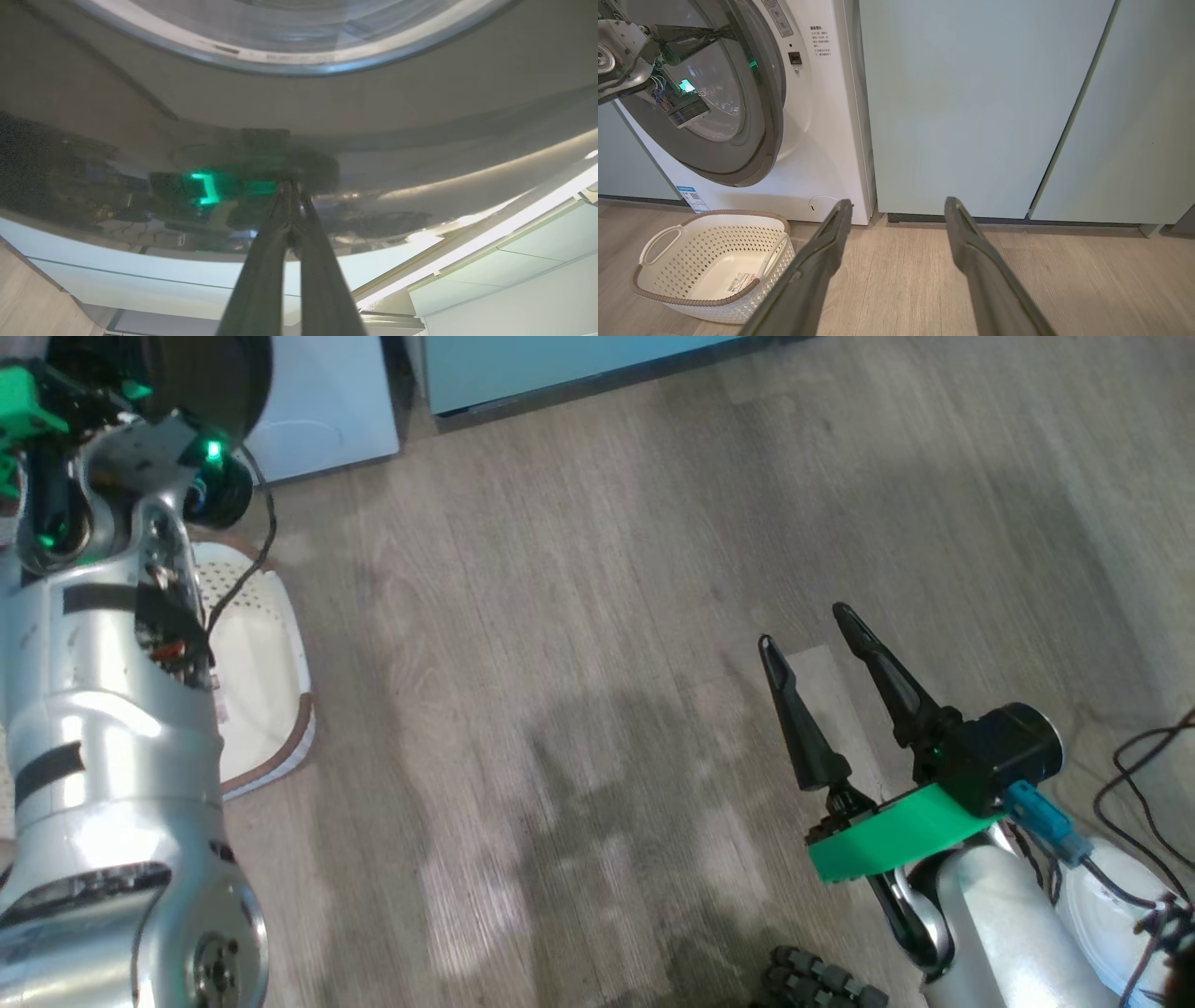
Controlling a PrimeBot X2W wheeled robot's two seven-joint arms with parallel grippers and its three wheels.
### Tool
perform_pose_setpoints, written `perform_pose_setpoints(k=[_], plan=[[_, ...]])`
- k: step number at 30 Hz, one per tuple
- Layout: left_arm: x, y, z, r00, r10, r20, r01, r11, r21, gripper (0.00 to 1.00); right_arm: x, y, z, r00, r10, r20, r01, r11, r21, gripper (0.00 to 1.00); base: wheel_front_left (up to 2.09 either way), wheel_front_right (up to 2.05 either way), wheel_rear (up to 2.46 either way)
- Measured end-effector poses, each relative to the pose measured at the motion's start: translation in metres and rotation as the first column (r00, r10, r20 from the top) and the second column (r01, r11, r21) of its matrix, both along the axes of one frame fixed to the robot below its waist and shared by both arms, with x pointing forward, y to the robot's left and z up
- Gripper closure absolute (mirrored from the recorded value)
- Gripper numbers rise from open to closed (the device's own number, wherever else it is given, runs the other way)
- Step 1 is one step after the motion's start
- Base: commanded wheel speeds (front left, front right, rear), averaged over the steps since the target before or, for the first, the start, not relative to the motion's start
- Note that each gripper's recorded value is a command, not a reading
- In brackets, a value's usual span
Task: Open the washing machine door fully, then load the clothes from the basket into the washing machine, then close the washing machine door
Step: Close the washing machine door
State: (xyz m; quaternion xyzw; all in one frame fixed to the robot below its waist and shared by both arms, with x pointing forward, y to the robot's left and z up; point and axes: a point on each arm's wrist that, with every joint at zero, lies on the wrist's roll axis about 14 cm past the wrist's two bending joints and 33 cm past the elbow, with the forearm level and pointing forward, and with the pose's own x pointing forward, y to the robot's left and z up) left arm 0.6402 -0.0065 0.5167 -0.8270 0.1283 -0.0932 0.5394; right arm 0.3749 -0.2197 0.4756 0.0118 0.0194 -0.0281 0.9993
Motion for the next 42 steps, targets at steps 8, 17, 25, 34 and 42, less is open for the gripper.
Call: perform_pose_setpoints(k=[8,17,25,34,42], plan=[[0.003,-0.012,0.008,0.999,-0.033,0.024,0.032,0.999,0.034,1.0,-0.002,-0.005,0.001,1.0,-0.014,0.0,0.014,1.0,-0.003,0.0,0.0,0.0,0.0],[-0.023,-0.001,-0.001,0.996,-0.084,0.021,0.081,0.992,0.099,1.0,0.005,0.001,0.011,0.999,0.005,0.04,-0.006,1.0,0.009,0.0,0.0,0.0,0.0],[-0.091,0.006,-0.019,0.982,-0.186,0.035,0.168,0.941,0.293,1.0,0.007,0.005,0.031,0.994,0.02,0.109,-0.022,1.0,0.02,0.0,0.0,0.0,0.0],[-0.173,0.02,0.003,0.921,-0.345,0.184,0.134,0.72,0.681,1.0,-0.007,0.011,0.045,0.987,0.031,0.156,-0.036,0.999,0.028,0.0,0.0,0.0,0.0],[-0.214,0.096,0.004,0.89,-0.291,0.35,-0.259,0.309,0.915,1.0,-0.013,0.027,0.058,0.976,0.08,0.2,-0.085,0.996,0.017,0.0,0.0,0.0,0.0]])
